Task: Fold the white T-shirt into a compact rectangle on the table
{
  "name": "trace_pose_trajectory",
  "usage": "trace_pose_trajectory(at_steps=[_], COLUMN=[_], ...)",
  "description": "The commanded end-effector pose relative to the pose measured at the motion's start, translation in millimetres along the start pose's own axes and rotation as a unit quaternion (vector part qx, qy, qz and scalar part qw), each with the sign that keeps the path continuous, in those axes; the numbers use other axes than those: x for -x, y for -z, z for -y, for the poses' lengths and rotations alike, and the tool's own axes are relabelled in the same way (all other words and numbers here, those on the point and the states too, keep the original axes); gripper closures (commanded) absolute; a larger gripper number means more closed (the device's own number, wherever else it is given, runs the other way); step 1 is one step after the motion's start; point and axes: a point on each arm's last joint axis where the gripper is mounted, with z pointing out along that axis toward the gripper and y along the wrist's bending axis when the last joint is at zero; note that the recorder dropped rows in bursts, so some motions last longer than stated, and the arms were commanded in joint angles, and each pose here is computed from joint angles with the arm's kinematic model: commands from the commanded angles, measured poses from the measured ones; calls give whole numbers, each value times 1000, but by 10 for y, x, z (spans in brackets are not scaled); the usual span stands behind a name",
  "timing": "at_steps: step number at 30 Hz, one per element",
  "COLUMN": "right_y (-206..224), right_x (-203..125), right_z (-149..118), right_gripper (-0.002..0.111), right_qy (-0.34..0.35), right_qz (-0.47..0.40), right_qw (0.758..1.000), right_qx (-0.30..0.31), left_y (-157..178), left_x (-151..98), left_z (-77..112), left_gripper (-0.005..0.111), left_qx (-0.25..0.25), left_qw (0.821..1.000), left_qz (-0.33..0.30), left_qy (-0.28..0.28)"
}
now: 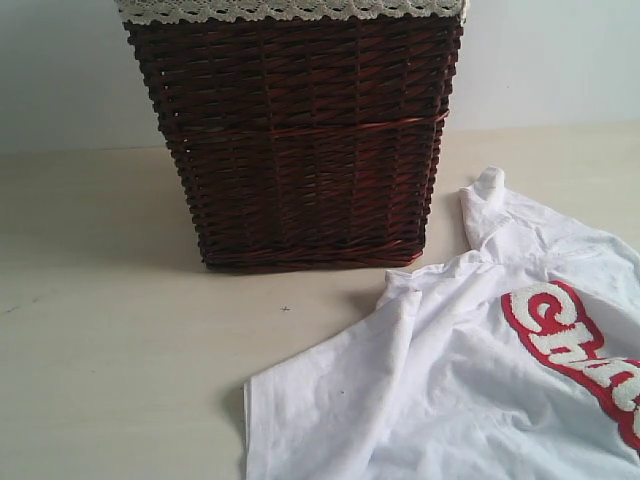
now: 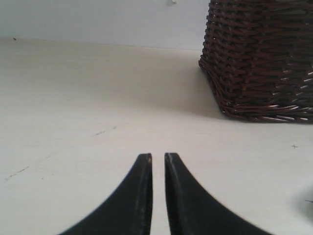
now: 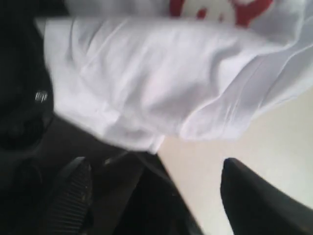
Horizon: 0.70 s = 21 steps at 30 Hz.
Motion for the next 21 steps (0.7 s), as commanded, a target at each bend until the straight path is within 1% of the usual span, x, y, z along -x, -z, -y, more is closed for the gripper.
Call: trace_pose_trajectory(at_steps=[1, 2, 3, 4, 5, 6, 7, 8, 9, 11, 12, 13, 14, 16, 20, 21], right_y=[105, 127, 167, 175, 155, 62, -11, -173, -261, -527, -706, -794, -920, -962, -998, -1022], right_x=[358, 429, 502, 508, 508, 502, 503, 526, 542, 593, 623, 636, 655, 705, 846, 900], right_z=[174, 222, 363, 425, 569, 653, 686, 748, 789, 993, 1150, 1229, 1338, 1399, 1433, 1463], right_gripper=[38, 39, 47, 52, 67, 85, 94, 108, 108, 108, 108, 108, 108, 108, 108, 108], right_qy=[-77, -88, -98, -109, -151, -167, -174, -179, -185, -235, -292, -325, -370, -388, -380, -386], right_qz=[210, 259, 329, 348, 384, 393, 393, 392, 389, 368, 346, 329, 293, 269, 268, 270], right_qw=[971, 956, 926, 914, 891, 888, 891, 896, 898, 896, 885, 879, 870, 866, 871, 868], right_qx=[-88, -105, -158, -176, -191, -171, -150, -104, -86, -83, -104, -118, -143, -163, -158, -156], left_y=[5, 5, 5, 5, 5, 5, 5, 5, 5, 5, 5, 5, 5, 5, 5, 5], left_x=[8, 8, 8, 8, 8, 8, 8, 8, 8, 8, 8, 8, 8, 8, 8, 8], left_z=[4, 4, 4, 4, 4, 4, 4, 4, 4, 4, 4, 4, 4, 4, 4, 4], left_gripper=[95, 95, 95, 95, 95, 95, 95, 95, 95, 95, 95, 95, 95, 95, 95, 95], left_qx=[-3, -3, -3, -3, -3, -3, -3, -3, -3, -3, -3, -3, -3, -3, -3, -3], left_qw=[1000, 1000, 1000, 1000, 1000, 1000, 1000, 1000, 1000, 1000, 1000, 1000, 1000, 1000, 1000, 1000], left_qz=[5, 5, 5, 5, 5, 5, 5, 5, 5, 5, 5, 5, 5, 5, 5, 5], left_qy=[-3, -3, -3, -3, -3, -3, -3, -3, -3, -3, -3, -3, -3, -3, -3, -3])
